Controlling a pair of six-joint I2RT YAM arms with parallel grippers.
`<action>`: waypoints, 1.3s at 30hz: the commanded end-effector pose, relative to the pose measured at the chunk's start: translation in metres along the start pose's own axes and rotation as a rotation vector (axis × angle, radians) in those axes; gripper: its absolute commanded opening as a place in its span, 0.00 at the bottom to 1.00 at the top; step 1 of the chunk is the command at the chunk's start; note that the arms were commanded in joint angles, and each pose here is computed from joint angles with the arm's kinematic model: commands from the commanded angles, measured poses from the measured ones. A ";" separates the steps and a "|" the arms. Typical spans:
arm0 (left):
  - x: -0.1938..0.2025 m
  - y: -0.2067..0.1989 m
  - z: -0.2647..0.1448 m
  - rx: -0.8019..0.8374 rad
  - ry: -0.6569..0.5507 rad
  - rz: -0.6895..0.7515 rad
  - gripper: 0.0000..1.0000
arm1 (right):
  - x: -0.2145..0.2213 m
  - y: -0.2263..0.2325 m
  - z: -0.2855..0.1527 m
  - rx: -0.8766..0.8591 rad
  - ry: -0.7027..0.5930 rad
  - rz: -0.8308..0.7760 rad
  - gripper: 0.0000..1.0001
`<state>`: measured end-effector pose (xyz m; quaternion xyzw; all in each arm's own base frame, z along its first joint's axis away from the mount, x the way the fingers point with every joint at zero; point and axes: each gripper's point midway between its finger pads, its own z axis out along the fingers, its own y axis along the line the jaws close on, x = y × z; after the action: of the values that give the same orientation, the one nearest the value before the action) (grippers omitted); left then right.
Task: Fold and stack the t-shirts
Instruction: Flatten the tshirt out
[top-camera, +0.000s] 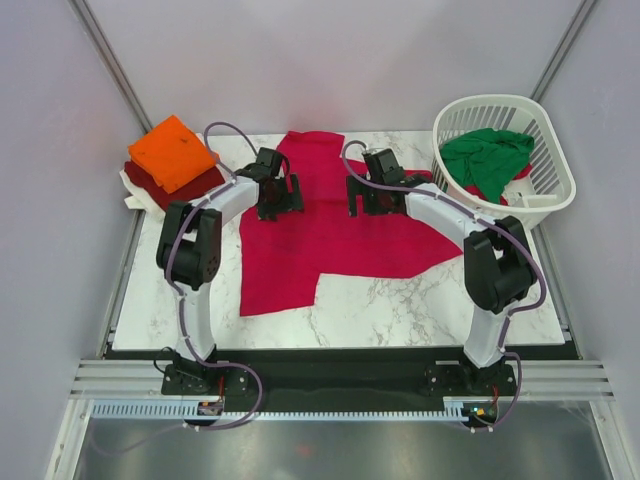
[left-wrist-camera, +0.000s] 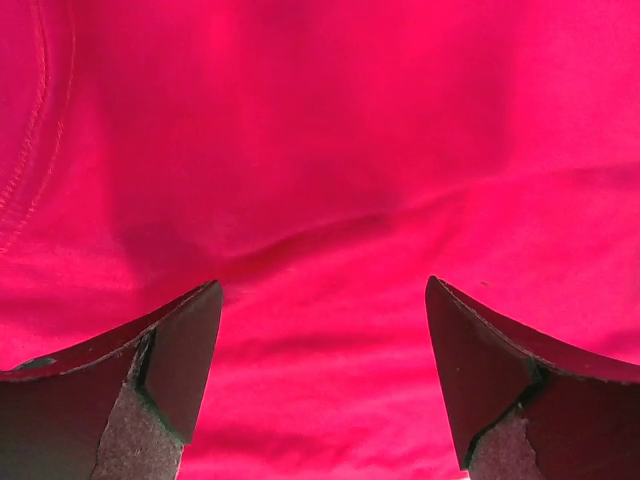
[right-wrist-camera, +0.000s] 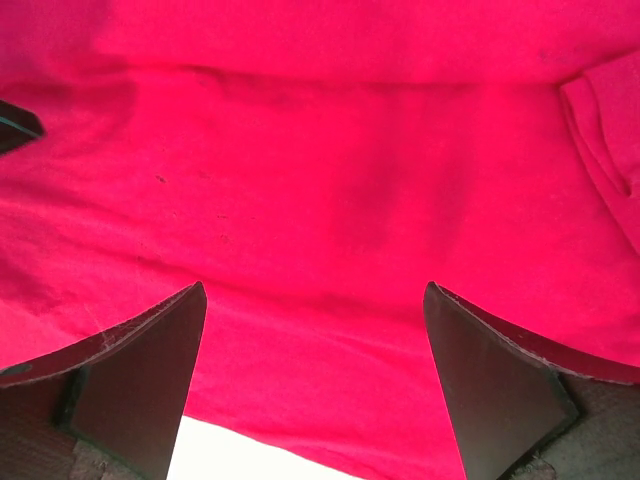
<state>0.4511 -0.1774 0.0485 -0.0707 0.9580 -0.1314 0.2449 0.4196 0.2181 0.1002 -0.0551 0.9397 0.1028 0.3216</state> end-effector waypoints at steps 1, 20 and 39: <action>-0.007 0.013 0.009 -0.053 -0.029 -0.090 0.89 | -0.019 -0.002 -0.002 0.011 -0.066 -0.013 0.98; 0.062 0.137 -0.096 -0.186 -0.088 -0.403 0.89 | -0.011 -0.020 0.023 0.012 -0.020 0.047 0.98; 0.036 0.098 -0.187 -0.248 -0.208 0.083 0.90 | -0.020 -0.040 0.081 0.187 -0.002 0.030 0.62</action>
<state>0.3393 -0.0730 0.1916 -0.1013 0.9196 -0.0639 0.3741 0.4758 0.1986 0.0392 -0.0204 0.9495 0.0299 0.3118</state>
